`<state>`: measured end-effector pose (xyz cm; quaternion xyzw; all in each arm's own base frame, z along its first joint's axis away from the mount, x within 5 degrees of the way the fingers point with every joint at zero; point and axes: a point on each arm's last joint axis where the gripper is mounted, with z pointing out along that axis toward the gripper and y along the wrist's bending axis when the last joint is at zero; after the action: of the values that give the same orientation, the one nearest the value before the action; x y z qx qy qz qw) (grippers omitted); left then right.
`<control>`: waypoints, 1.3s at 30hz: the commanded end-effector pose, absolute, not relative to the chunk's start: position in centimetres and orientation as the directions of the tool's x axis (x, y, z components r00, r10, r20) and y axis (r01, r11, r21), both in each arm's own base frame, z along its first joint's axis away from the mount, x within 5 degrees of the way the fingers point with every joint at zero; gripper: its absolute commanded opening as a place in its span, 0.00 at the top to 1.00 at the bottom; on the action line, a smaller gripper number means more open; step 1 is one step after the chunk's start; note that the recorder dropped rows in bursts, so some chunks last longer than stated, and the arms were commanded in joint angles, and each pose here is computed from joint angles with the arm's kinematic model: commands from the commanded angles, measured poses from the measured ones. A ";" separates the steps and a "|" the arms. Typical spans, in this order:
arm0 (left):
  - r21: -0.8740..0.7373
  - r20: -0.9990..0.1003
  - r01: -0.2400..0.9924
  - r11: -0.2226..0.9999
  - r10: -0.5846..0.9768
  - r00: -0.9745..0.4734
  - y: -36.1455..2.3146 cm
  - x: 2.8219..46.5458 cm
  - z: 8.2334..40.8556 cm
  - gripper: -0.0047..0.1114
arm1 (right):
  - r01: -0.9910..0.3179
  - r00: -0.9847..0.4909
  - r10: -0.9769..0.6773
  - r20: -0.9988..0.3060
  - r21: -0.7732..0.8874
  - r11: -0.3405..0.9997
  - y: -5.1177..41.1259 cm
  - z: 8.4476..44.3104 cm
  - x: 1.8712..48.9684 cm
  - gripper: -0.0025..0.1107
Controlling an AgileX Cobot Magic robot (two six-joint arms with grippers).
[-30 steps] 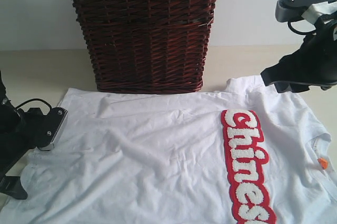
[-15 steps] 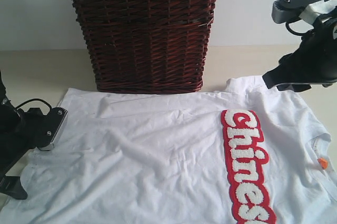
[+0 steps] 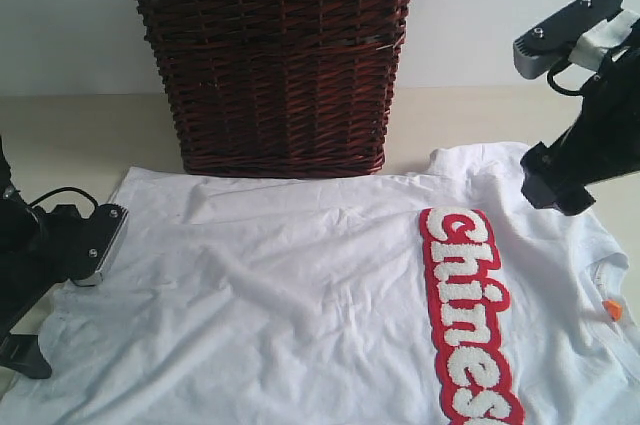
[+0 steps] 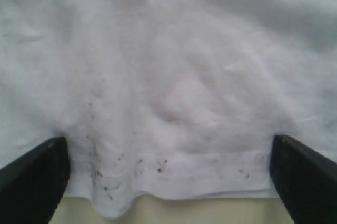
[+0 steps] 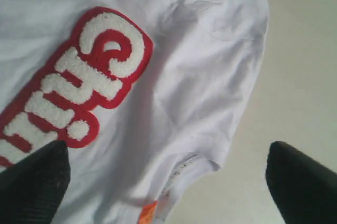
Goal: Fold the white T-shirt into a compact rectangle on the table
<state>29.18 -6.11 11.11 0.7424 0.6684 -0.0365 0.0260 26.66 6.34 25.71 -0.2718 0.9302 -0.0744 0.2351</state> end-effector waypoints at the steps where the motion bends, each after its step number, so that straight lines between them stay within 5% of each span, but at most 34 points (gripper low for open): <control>1: -0.011 -0.081 0.995 -0.101 0.992 0.100 -6.1 29.2 9.7 0.05 | -0.640 -0.644 -0.726 -0.242 -0.350 0.684 5.9 25.0 26.8 0.05; 6: -0.011 -0.081 0.995 -0.101 0.992 0.100 -6.1 29.2 9.7 0.05 | -0.955 -0.265 -0.947 0.182 -0.185 0.232 4.9 22.4 25.6 0.05; 12: -0.011 -0.081 0.995 -0.101 0.992 0.100 -6.1 29.2 9.7 0.05 | -0.962 -0.246 -0.929 0.278 -0.191 0.197 4.5 20.7 26.9 0.05; 16: -0.011 -0.081 0.995 -0.101 0.992 0.100 -6.1 29.2 9.7 0.05 | -0.996 -0.009 -0.960 0.280 -0.090 -0.017 4.8 19.2 26.6 0.05; 19: -0.011 -0.081 0.995 -0.101 0.992 0.100 -6.1 29.2 9.7 0.05 | -0.979 -0.148 -0.961 0.232 -0.175 0.109 4.2 18.4 27.7 0.05; 32: -0.011 -0.081 0.995 -0.101 0.992 0.100 -6.1 29.2 9.7 0.05 | -0.980 -0.193 -0.968 0.159 -0.073 0.184 2.4 14.9 28.8 0.05; 39: -0.011 -0.081 0.995 -0.101 0.992 0.100 -6.1 29.2 9.7 0.05 | -0.980 -0.198 -0.944 0.265 -0.043 0.193 0.8 12.2 28.5 0.05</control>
<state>29.18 -6.11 11.11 0.7424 0.6684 -0.0365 0.0260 28.28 1.71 12.74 -0.6402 0.7585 -0.0853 -0.0866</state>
